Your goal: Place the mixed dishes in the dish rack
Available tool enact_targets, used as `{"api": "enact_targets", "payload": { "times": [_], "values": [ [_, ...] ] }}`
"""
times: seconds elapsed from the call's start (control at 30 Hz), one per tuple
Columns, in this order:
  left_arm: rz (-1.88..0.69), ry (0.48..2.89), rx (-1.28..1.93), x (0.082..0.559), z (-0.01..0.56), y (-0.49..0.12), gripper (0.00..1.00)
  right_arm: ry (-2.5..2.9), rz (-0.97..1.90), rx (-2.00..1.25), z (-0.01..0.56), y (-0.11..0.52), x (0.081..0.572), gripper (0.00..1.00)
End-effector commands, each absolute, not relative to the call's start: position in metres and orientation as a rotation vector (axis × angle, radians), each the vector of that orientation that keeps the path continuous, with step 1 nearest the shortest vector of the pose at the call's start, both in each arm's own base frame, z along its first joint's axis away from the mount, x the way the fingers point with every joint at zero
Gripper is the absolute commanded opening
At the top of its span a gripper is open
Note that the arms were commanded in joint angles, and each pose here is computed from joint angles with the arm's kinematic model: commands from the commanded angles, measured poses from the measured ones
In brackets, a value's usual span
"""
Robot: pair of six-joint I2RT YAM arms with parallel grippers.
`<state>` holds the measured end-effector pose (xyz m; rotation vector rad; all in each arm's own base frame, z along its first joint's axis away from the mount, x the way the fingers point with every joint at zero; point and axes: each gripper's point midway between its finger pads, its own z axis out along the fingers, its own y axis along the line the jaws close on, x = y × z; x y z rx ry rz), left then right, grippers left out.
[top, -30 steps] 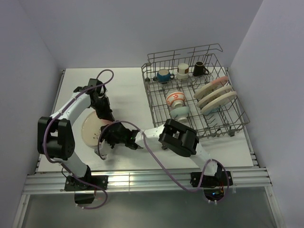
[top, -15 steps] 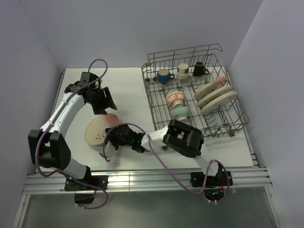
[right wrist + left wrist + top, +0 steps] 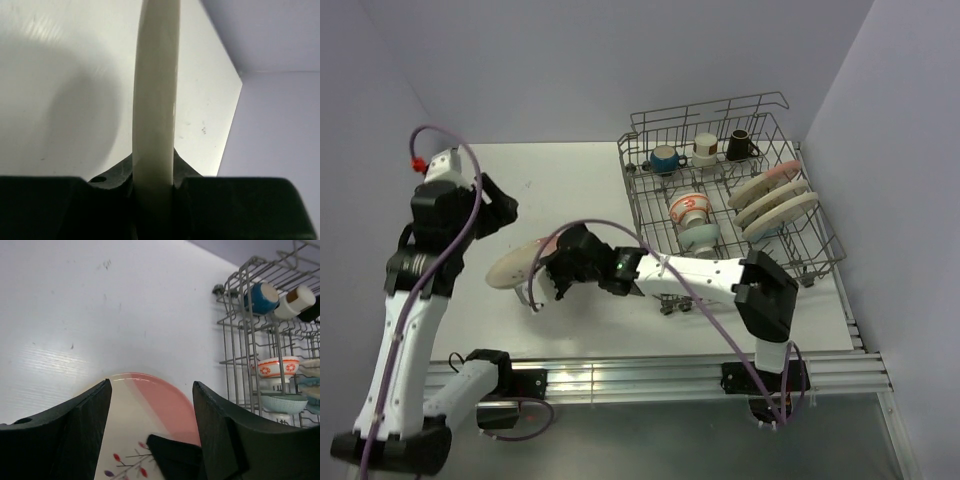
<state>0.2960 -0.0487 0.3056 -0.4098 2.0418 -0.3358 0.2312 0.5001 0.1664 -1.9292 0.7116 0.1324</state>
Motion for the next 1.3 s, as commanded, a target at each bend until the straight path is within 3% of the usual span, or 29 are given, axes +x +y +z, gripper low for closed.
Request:
{"api": "enact_targets", "payload": {
  "times": [0.0, 0.2, 0.43, 0.63, 0.87, 1.27],
  "values": [
    [-0.275, 1.818, -0.450, 0.287, 0.331, -0.026, 0.74, 0.682, 0.276, -1.694, 0.323, 0.493, 0.222, 0.00],
    [-0.245, 1.565, -0.446, 0.244, 0.361, -0.005, 0.87, 0.785, 0.348, -1.788, 0.357, 0.434, 0.223, 0.00],
    [-0.233, 1.436, -0.423, 0.225, 0.377, 0.003, 0.93, 0.918, 0.266, -1.852, 0.387, 0.340, 0.245, 0.00],
    [-0.254, 1.553, -0.324, 0.242, 0.334, -0.015, 0.93, 1.056, 0.058, -1.856, 0.404, 0.246, 0.267, 0.00],
    [-0.256, 1.651, -0.244, 0.257, 0.280, -0.027, 0.93, 1.284, -0.126, -1.934, 0.391, 0.151, 0.252, 0.00],
    [-0.237, 1.702, -0.181, 0.274, 0.261, -0.032, 0.94, 1.488, -0.315, -1.961, 0.352, 0.089, 0.238, 0.00]
  ]
}}
